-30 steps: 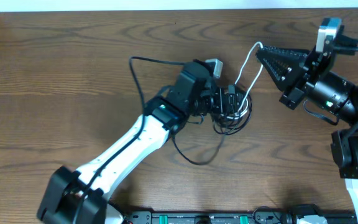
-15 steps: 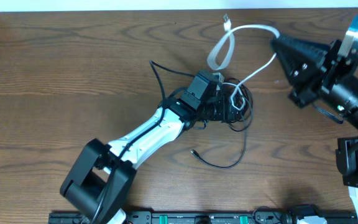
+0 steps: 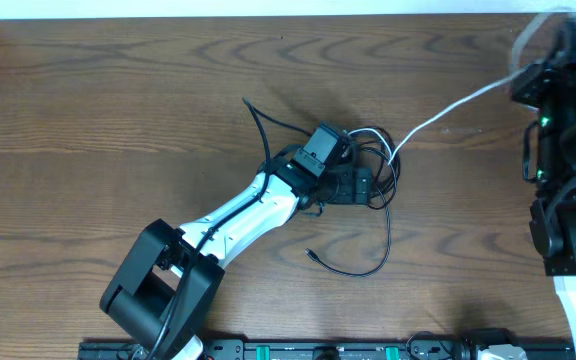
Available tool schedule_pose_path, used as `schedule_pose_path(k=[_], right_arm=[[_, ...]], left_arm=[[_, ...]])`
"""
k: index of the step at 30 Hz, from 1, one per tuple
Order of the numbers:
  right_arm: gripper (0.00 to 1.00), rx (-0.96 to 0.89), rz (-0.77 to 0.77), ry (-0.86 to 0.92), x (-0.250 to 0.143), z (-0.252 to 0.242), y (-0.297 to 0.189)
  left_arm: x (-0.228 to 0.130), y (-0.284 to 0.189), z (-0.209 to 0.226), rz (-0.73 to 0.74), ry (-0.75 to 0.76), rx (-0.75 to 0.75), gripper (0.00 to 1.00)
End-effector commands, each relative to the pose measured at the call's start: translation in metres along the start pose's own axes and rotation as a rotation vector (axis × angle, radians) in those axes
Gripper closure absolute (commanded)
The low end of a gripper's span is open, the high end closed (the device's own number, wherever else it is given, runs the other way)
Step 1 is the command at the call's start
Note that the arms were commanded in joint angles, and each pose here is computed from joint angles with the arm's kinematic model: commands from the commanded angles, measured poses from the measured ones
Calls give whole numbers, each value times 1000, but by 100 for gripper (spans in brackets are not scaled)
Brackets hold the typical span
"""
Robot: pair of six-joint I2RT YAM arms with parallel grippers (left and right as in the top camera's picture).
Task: Untangle cables
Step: 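Release the cables with the right gripper and withdraw it to the right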
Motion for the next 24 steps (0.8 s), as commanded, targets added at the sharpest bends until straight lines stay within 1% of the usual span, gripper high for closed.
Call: schedule_pose_path(k=[1,3,6,7,8,9,11,14,16,20,21,24], right_arm=[[99,-246,-22,-71,1,-39,-6],[99,-372,-10,-42,-8,-60,-8],[98,-551,9,-52,-24,-87,-11],[98,-605,16,-51,-29,-97,-13],[98,-642,27,-50,-34,-104,-14],[98,-673,46,-48,-40,-111,-14],[97,-731,75,-28,-50,-126,-14],[96,-790,126,14,-63,-146,-13],[96,-794,182,47,-72,-156,-11],[94,-745,281,123,-85,-166,-3],[91,-715,310,144,-89,-164,0],[83,-531,456,209,-110,-138,8]], left_arm=[[4,0,14,-32,23,90,2],[4,0,14,-32,23,90,1],[3,0,14,-27,23,92,2],[2,0,14,-24,23,94,3],[2,0,15,-21,22,96,7],[1,-1,16,-21,22,105,14],[1,-1,22,-24,20,142,35],[0,-3,30,-27,19,190,69],[-1,-4,36,-26,18,224,92],[-3,-10,55,-30,19,339,92],[-3,-12,57,-25,25,350,92],[-4,-15,61,-17,18,357,92]])
Point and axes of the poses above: each gripper's point midway between its finger pads, its own y axis out along the fingers, its own z axis along the line the jaws close on, x = y × z, the point moved 2 cm from there along -y, back along the fingers, and after that the axes turned 10 degrees about y, right-handed, at the moved point
